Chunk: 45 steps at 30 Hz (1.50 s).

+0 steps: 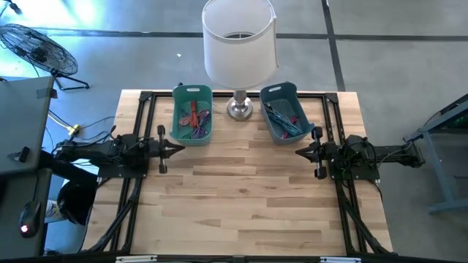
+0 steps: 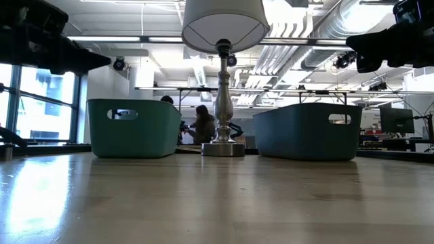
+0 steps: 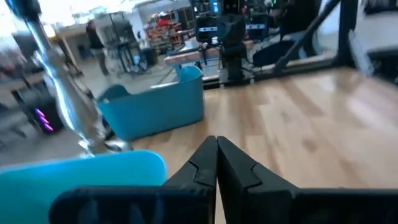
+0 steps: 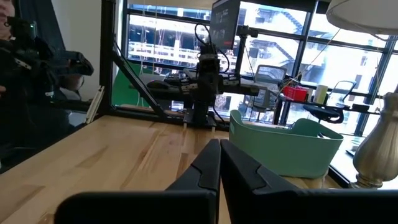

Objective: Pick & Place USB Port
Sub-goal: Return to Home Position

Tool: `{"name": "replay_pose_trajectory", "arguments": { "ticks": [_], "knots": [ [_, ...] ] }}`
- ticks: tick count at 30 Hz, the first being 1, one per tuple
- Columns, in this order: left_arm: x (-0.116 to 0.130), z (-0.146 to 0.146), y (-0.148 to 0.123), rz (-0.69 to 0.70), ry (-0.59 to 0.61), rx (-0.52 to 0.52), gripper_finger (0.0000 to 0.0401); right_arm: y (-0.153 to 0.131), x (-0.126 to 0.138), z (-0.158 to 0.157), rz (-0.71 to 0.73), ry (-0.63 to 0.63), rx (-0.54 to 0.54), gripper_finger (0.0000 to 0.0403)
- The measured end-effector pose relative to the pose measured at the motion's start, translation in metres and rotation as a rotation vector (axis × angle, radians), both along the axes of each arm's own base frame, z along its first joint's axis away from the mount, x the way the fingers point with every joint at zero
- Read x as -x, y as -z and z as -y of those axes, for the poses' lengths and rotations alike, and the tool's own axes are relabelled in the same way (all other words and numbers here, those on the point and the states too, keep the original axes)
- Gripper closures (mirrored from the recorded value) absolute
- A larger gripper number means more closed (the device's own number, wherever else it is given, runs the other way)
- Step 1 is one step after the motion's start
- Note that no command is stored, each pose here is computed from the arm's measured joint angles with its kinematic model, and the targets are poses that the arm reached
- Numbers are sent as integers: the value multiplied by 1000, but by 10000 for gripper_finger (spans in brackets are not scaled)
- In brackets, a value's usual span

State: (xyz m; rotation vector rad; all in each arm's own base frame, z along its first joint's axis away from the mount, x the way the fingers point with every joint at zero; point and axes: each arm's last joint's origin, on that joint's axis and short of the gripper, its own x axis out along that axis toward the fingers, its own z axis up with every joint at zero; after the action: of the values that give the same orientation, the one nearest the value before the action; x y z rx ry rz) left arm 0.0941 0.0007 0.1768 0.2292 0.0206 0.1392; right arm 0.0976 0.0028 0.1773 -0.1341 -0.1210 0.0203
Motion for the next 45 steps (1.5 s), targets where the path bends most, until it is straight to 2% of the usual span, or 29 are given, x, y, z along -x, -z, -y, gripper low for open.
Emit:
{"name": "replay_pose_trajectory", "arguments": {
  "ticks": [5, 10, 15, 45],
  "knots": [
    [0, 1, 0, 25, 18, 210, 400, 0, 0, 0, 0, -1, -1, 399],
    [0, 3, 1, 29, 83, 327, 400, 0, 0, 0, 0, 0, -2, 396],
    [0, 3, 1, 39, 94, 457, 400, 0, 0, 0, 0, 0, -2, 395],
    [0, 3, 1, 39, 91, 461, 400, 0, 0, 0, 0, 0, 0, 402]
  ]
}}
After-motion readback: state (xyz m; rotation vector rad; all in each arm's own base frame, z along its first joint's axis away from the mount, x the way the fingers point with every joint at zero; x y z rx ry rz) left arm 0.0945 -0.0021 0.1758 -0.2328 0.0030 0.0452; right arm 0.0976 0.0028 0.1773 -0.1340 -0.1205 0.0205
